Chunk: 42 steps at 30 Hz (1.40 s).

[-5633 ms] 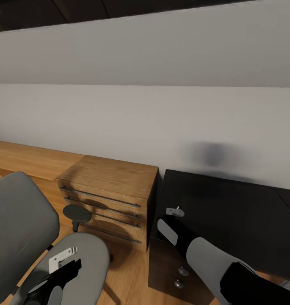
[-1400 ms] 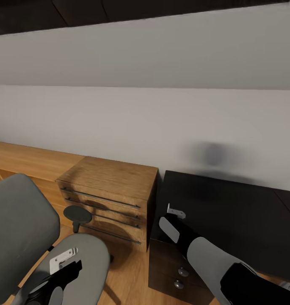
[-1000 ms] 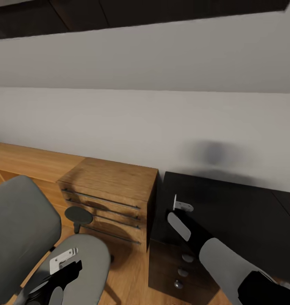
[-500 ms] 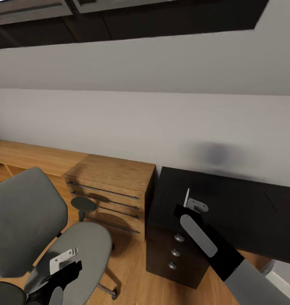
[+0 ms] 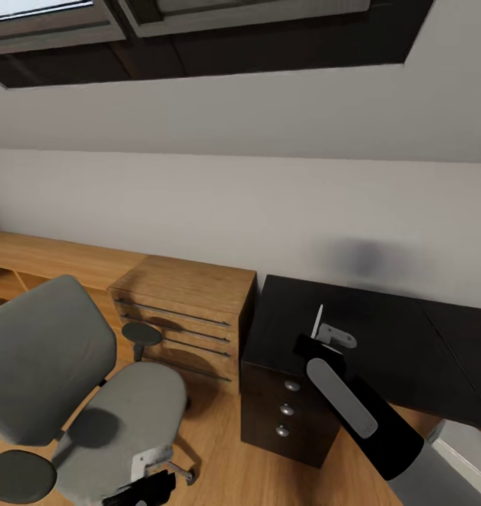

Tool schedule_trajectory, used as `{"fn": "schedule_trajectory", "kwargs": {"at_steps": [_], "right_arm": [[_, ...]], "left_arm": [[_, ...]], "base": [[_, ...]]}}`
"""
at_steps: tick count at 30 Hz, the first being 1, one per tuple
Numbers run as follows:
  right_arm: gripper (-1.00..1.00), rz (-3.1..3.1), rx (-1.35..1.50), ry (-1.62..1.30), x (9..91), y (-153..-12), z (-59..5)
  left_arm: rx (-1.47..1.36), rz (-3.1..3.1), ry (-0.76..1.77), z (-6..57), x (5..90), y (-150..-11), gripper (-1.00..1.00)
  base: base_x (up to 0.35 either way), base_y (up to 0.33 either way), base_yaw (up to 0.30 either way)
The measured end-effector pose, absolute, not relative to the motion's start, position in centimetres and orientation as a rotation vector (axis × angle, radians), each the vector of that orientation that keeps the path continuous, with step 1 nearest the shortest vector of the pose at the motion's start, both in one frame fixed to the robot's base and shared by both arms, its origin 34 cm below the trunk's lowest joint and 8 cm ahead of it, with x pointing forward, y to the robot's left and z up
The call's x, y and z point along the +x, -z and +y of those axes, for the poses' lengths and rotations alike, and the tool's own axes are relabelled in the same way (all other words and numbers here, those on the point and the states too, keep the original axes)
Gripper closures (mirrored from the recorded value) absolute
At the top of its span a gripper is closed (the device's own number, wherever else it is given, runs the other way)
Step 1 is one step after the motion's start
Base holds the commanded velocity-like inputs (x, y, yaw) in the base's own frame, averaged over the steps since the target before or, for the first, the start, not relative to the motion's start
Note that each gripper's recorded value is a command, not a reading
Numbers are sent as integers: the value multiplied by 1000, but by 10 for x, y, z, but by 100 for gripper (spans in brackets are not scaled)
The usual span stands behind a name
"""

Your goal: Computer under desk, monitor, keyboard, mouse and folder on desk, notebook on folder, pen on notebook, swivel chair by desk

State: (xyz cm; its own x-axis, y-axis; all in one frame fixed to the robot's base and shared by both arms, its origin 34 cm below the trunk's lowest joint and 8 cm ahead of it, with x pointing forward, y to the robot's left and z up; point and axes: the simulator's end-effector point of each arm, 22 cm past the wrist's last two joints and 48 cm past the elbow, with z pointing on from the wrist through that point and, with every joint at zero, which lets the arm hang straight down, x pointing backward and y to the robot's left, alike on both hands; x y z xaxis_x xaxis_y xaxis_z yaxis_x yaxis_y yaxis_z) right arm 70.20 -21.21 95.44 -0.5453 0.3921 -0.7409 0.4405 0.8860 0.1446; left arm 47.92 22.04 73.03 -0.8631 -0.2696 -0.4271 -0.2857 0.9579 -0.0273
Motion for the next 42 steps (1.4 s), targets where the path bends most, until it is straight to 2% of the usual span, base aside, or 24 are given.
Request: {"fn": "schedule_trajectory", "kwargs": {"at_steps": [22, 34, 42], "right_arm": [[100, 2219, 603, 81, 694, -962, -214], [100, 2219, 614, 104, 694, -959, -227], [100, 2283, 755, 47, 692, -939, -243]], "left_arm": [[-341, 2770, -158, 226, 408, -663, -100], [-364, 2705, -184, 232, 408, -657, -100], [-325, 2689, -217, 235, 407, -655, -100]], "base": [[0, 0, -44], [0, 0, -223], [0, 0, -270]]}}
